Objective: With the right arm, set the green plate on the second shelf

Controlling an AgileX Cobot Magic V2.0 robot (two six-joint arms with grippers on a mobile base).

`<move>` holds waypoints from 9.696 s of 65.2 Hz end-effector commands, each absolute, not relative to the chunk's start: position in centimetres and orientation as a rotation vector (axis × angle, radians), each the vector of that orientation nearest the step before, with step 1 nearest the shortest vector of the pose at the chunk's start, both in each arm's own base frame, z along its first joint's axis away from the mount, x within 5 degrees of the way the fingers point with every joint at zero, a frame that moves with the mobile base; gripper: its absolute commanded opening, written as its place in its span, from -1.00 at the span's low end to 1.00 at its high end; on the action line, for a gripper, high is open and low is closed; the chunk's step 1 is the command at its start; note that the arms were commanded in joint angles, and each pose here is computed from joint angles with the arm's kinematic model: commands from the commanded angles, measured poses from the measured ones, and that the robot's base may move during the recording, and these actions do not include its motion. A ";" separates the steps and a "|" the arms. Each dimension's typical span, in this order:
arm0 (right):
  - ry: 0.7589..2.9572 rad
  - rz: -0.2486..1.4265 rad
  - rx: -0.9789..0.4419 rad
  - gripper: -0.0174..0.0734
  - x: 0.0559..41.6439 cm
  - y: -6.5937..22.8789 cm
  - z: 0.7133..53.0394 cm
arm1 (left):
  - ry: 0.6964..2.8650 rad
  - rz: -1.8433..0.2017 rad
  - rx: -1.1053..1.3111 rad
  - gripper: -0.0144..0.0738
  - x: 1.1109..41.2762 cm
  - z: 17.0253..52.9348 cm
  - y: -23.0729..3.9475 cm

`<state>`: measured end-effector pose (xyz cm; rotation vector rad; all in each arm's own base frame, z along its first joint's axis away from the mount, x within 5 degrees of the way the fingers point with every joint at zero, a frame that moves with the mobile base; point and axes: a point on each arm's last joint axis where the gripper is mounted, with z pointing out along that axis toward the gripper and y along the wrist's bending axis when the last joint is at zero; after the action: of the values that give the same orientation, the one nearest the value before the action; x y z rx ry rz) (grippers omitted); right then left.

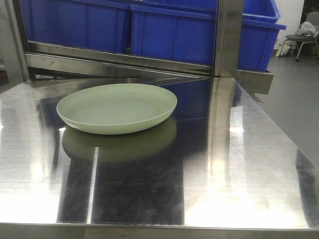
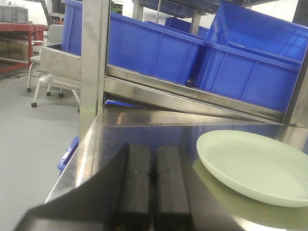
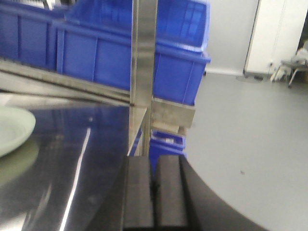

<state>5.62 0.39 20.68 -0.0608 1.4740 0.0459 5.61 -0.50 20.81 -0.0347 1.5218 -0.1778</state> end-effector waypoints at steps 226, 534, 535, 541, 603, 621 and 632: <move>2.407 0.429 -0.205 -0.51 39.6 24.8 23.6 | 1.457 -0.191 -0.042 -0.38 5.6 20.3 -0.5; 1.257 0.582 -0.435 -0.50 4.4 3.9 29.1 | 1.457 -0.191 -0.042 -0.38 5.6 20.3 -0.5; 1.257 0.582 -0.435 -0.50 4.4 3.9 29.1 | 1.457 -0.191 -0.042 -0.38 5.6 20.3 -0.5; 1.257 0.582 -0.435 -0.50 4.4 3.9 29.1 | 1.457 -0.191 -0.042 -0.38 5.6 20.3 -0.5; 1.255 0.583 -0.436 -0.50 4.4 3.9 29.1 | 1.457 -0.191 -0.042 -0.38 5.6 20.3 -0.5; 1.255 0.583 -0.436 -0.50 4.4 3.9 29.1 | 1.457 -0.191 -0.042 -0.38 5.6 20.3 -0.5; 1.255 0.583 -0.436 -0.50 4.4 3.9 29.1 | 1.457 -0.191 -0.042 -0.38 5.6 20.3 -0.5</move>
<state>4.87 3.68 27.47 -0.4191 1.3394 0.5292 5.61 -0.50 20.81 -0.0347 1.5218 -0.1778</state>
